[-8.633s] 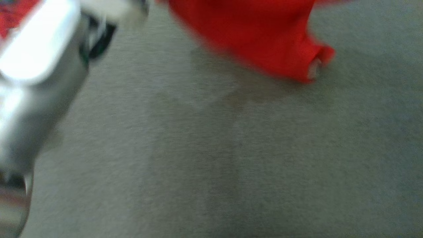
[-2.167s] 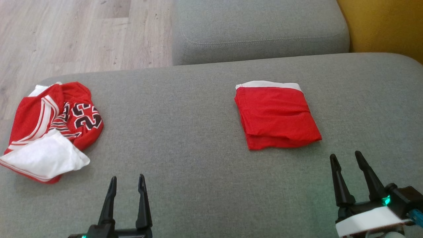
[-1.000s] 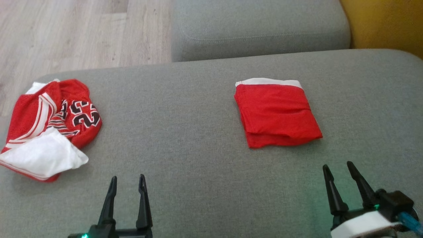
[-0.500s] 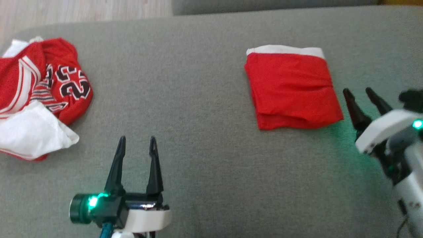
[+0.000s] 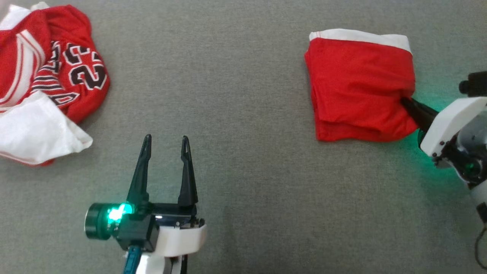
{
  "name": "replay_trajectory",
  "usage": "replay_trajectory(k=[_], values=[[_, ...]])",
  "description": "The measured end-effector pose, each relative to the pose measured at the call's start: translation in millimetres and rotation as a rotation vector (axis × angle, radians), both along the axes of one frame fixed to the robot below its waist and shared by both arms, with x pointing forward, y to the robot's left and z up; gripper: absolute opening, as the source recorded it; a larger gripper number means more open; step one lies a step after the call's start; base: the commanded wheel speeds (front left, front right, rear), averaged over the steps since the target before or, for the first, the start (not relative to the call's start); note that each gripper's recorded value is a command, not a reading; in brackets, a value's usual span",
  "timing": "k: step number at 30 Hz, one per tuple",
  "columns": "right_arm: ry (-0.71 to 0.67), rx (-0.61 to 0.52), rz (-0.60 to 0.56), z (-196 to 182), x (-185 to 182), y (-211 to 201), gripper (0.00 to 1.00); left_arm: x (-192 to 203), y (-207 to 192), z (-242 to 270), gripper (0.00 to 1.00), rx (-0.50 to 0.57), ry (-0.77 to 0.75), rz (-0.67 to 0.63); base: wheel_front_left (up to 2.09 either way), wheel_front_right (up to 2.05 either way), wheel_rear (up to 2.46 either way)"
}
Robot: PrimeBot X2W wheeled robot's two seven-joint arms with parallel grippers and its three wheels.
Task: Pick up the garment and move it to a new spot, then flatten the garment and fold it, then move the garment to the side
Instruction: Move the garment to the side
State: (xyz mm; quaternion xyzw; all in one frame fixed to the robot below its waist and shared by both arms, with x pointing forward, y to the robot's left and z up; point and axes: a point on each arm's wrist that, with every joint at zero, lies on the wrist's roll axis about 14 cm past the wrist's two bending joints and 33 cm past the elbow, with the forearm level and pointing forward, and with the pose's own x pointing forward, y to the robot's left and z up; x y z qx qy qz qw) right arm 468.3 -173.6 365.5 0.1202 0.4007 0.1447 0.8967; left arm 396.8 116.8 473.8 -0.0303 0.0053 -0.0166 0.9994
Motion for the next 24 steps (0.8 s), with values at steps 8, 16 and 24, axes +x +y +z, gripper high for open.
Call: replay_trajectory(k=[8,16,24], values=[[-0.019,-0.129,-0.059,6,5,-68,0.00,26,-25,-4,1.00,-0.021,-0.018,-0.076,0.00,0.00,0.00],[-0.019,-0.346,-0.193,22,2,-179,0.00,59,-63,-25,1.00,-0.054,-0.011,-0.201,0.00,0.00,0.00],[-0.031,-0.542,-0.326,38,-6,-267,0.00,84,-94,-51,1.00,-0.111,0.005,-0.299,0.00,0.00,0.00]])
